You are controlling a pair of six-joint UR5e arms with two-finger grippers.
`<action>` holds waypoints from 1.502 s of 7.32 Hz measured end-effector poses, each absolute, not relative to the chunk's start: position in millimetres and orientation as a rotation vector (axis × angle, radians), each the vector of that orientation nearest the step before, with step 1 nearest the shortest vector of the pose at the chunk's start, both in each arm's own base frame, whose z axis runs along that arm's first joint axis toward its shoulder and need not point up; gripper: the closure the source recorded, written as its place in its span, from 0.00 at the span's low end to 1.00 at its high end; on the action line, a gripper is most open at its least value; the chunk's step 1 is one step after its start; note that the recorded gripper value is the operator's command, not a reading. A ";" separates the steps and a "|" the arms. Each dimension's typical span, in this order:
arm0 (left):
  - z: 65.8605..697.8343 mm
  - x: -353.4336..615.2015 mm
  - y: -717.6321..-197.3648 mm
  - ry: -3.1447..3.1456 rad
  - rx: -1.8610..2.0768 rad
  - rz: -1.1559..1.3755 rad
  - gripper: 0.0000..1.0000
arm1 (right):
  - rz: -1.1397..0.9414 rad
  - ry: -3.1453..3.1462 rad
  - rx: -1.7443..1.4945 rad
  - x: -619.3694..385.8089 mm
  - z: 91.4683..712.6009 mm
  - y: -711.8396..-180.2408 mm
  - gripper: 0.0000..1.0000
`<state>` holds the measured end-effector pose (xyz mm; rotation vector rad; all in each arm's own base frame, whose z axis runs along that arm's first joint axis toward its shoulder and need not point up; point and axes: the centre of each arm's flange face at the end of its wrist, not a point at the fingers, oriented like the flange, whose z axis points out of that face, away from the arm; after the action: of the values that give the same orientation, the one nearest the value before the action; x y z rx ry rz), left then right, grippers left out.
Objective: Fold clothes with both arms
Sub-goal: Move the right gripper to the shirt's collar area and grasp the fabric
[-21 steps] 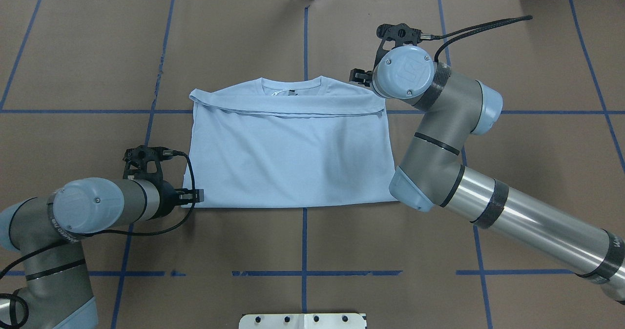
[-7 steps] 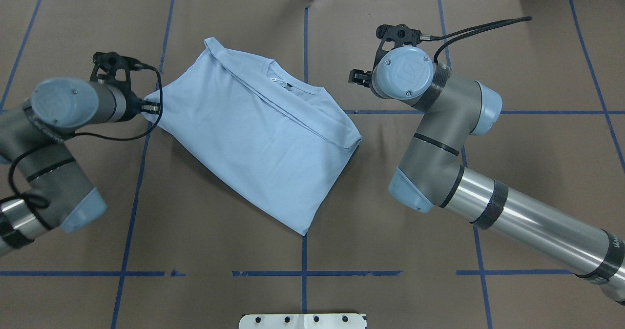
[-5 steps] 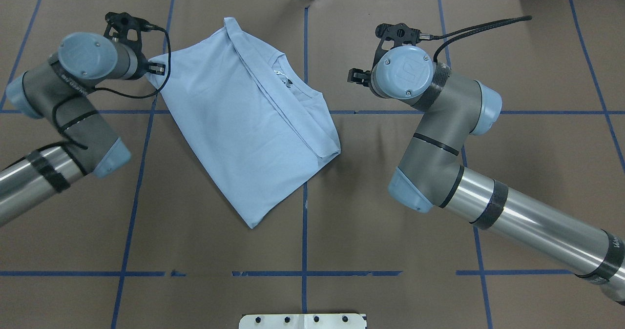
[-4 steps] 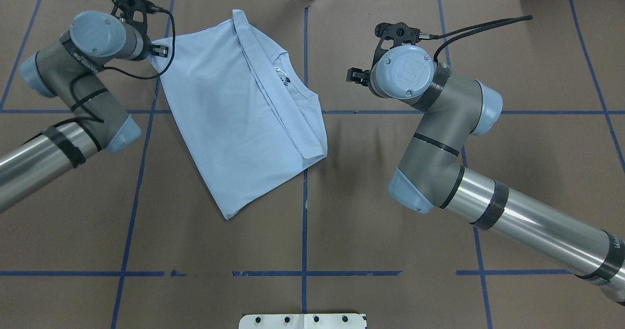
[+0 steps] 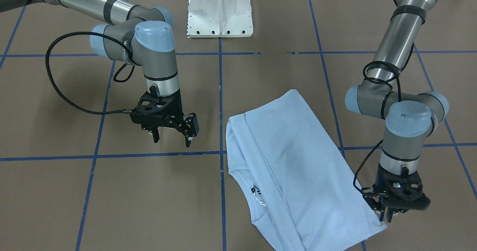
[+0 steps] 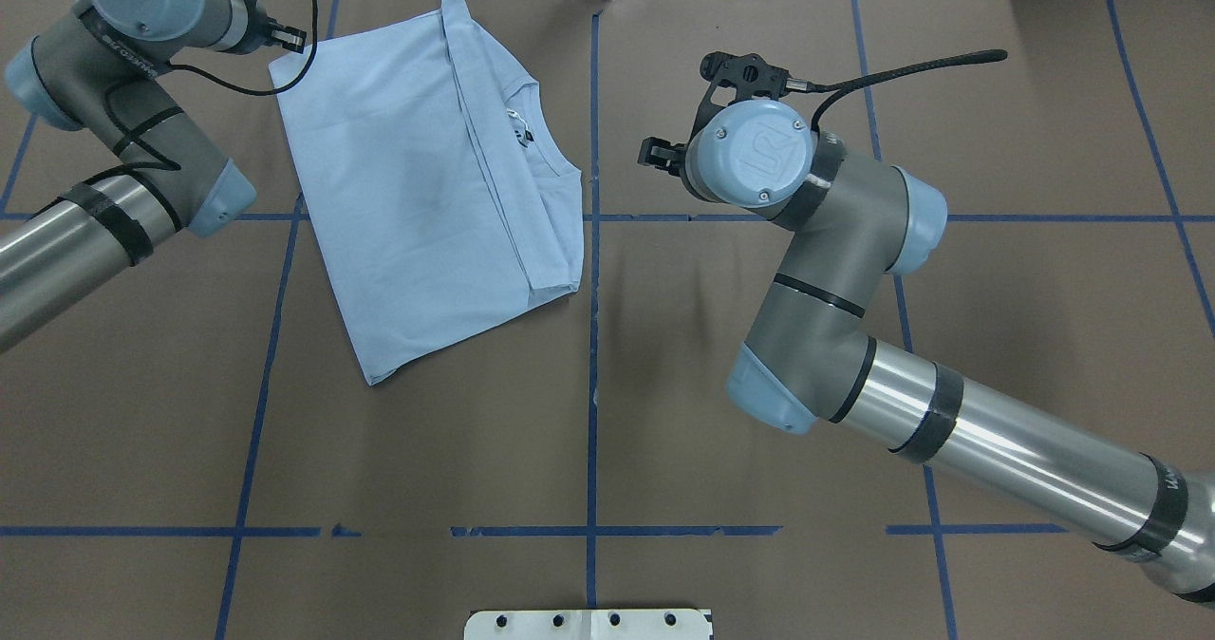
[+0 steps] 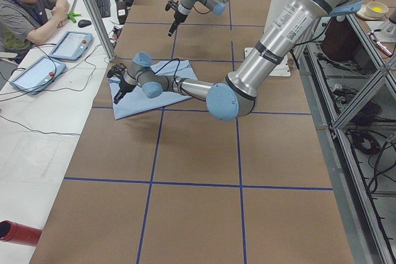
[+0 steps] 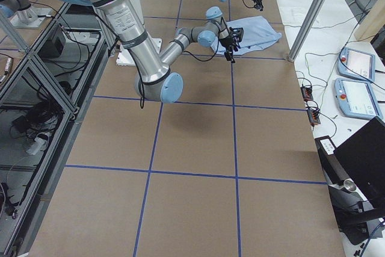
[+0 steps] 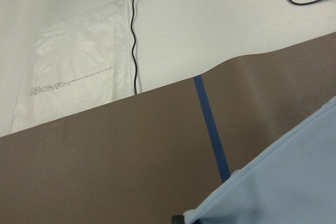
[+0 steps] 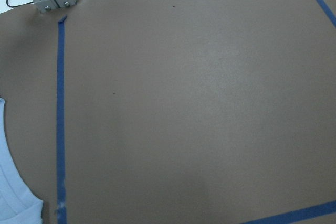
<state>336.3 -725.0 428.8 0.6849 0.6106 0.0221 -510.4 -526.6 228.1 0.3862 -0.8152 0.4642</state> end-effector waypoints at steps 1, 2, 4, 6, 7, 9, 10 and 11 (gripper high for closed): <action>424.3 333.3 -712.2 0.677 0.679 0.049 0.00 | 0.505 -0.839 0.363 -531.0 206.5 -528.6 0.08; 421.7 327.9 -700.1 0.716 0.683 0.064 0.00 | 0.541 -0.850 0.343 -561.0 184.8 -536.4 0.09; 420.1 320.2 -684.4 0.746 0.692 0.070 0.00 | 0.574 -0.844 0.339 -624.3 167.7 -555.3 0.15; 419.6 322.5 -678.7 0.765 0.680 0.045 0.00 | 0.566 -0.814 0.335 -656.6 169.3 -556.7 0.18; 419.3 323.5 -677.9 0.770 0.676 0.038 0.00 | 0.559 -0.794 0.339 -667.3 173.3 -555.0 0.23; 419.9 324.4 -677.4 0.771 0.672 0.035 0.00 | 0.535 -0.763 0.351 -681.3 179.8 -550.8 0.34; 420.5 324.8 -677.3 0.771 0.671 0.034 0.00 | 0.522 -0.753 0.354 -685.2 182.5 -548.5 0.34; 421.4 325.0 -677.1 0.770 0.669 0.034 0.00 | 0.514 -0.748 0.355 -688.1 184.4 -546.2 0.34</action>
<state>325.0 -677.1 421.4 0.6694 0.7702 0.0344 -688.1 -546.2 184.4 0.3551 -0.7481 0.5143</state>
